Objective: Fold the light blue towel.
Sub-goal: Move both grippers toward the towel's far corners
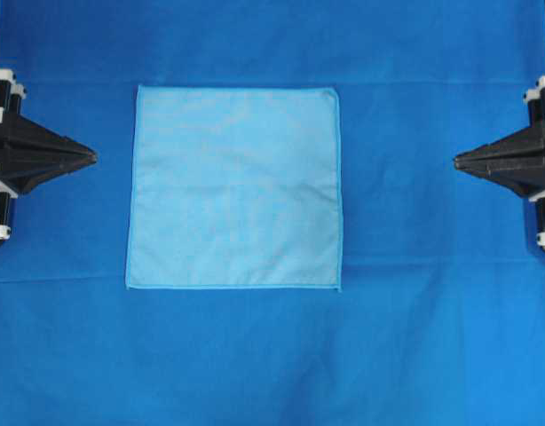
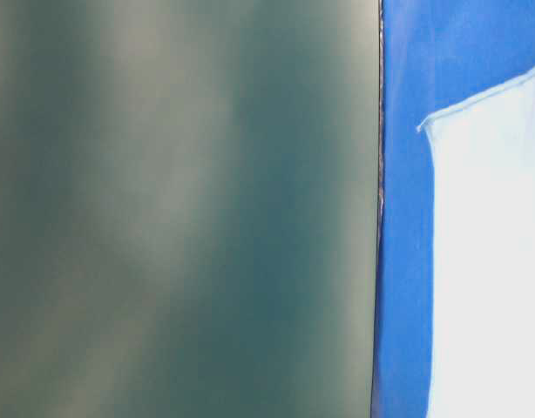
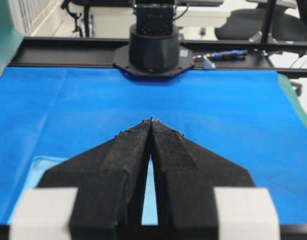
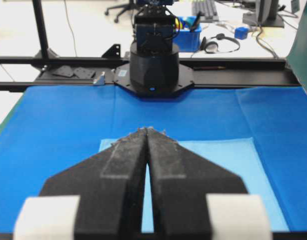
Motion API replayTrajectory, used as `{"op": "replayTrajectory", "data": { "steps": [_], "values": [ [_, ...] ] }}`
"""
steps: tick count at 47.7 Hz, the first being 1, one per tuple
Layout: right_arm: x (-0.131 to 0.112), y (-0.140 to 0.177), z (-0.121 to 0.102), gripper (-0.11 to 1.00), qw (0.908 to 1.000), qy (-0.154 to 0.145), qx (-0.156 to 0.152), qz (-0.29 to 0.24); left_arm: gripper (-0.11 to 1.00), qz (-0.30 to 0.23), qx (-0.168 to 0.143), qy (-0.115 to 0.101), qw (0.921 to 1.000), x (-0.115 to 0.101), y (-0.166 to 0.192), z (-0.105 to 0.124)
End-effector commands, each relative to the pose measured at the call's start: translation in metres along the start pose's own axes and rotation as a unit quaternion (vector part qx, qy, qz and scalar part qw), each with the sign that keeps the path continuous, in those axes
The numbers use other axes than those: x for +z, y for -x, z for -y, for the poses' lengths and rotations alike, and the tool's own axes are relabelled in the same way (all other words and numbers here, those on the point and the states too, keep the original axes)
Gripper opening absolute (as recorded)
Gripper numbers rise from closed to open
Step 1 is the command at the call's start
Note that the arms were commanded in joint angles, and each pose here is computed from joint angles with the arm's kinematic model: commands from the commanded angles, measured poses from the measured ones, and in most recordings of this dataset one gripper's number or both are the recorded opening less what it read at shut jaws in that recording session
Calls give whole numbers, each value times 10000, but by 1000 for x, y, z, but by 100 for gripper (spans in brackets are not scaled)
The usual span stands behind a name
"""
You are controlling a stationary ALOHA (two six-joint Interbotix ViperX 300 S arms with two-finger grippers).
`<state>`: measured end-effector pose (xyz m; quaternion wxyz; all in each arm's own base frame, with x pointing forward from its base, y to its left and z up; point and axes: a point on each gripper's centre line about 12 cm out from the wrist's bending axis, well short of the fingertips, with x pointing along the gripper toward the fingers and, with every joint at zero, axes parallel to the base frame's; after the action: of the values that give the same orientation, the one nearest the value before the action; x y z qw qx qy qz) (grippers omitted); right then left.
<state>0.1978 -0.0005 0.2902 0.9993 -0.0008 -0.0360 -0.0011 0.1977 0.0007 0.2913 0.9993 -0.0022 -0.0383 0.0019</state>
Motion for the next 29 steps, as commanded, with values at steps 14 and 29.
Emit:
{"op": "replayTrajectory", "data": {
  "steps": [14, 29],
  "values": [
    [-2, -32, 44, 0, 9875, -415, -992, -1153, 0, -666, 874, -73, 9939, -16, -12, -37],
    [-52, -73, 113, 0, 9498, -676, -2002, -2308, 2, -1833, 1923, 134, 9640, -68, -14, -89]
  ]
}}
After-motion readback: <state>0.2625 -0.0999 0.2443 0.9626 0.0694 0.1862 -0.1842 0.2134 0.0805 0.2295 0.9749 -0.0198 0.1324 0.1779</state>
